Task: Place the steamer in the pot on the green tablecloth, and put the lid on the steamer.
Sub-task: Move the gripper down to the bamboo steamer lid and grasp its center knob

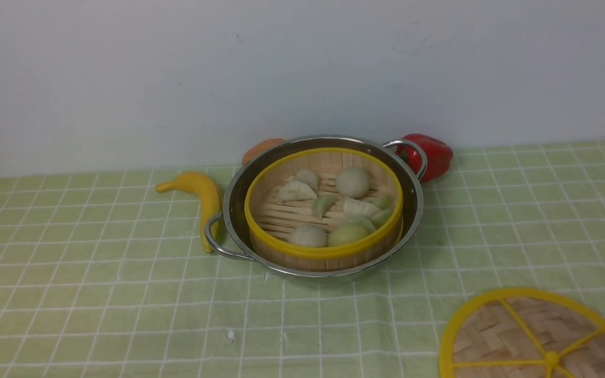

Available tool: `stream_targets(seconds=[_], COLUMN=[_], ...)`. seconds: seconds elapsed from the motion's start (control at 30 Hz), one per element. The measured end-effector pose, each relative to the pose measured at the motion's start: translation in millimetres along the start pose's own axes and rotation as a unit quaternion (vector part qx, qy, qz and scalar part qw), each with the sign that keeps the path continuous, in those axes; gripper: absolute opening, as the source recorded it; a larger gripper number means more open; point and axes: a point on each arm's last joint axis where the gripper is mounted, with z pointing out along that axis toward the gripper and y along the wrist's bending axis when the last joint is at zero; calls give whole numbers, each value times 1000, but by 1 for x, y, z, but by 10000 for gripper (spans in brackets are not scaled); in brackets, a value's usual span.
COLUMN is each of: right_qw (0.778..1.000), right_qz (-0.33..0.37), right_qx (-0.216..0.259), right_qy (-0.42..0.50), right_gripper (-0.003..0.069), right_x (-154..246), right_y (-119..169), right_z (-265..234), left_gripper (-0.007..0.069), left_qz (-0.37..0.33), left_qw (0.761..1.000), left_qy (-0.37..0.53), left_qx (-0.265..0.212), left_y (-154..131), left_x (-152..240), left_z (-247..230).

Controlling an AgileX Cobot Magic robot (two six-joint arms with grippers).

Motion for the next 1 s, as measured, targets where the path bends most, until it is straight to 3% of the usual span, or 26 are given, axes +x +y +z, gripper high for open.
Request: stream_targets(seconds=[0.23,0.47,0.57,0.73,1.0], right_qw=[983,932,922,926,933], right_qz=[-64,-27,-14,-3,-9], right_qx=[-56,-92,-80,-59,-47], right_qy=[160,351,378,374,357], right_gripper=[243,243,243,243,243], right_x=[-40,-33,-26,-20,-25], right_y=[-2,-2,-3,-8,-11], right_z=[66,174,204,236,252], left_gripper=[202,220,223,223,242], left_qz=[0,0,0,0,0], left_qw=[1000,1000,1000,1000,1000], left_qy=[0,0,0,0,0], left_qx=[0,0,0,0,0], left_y=[0,0,0,0,0], left_x=[0,0,0,0,0], left_z=[0,0,0,0,0])
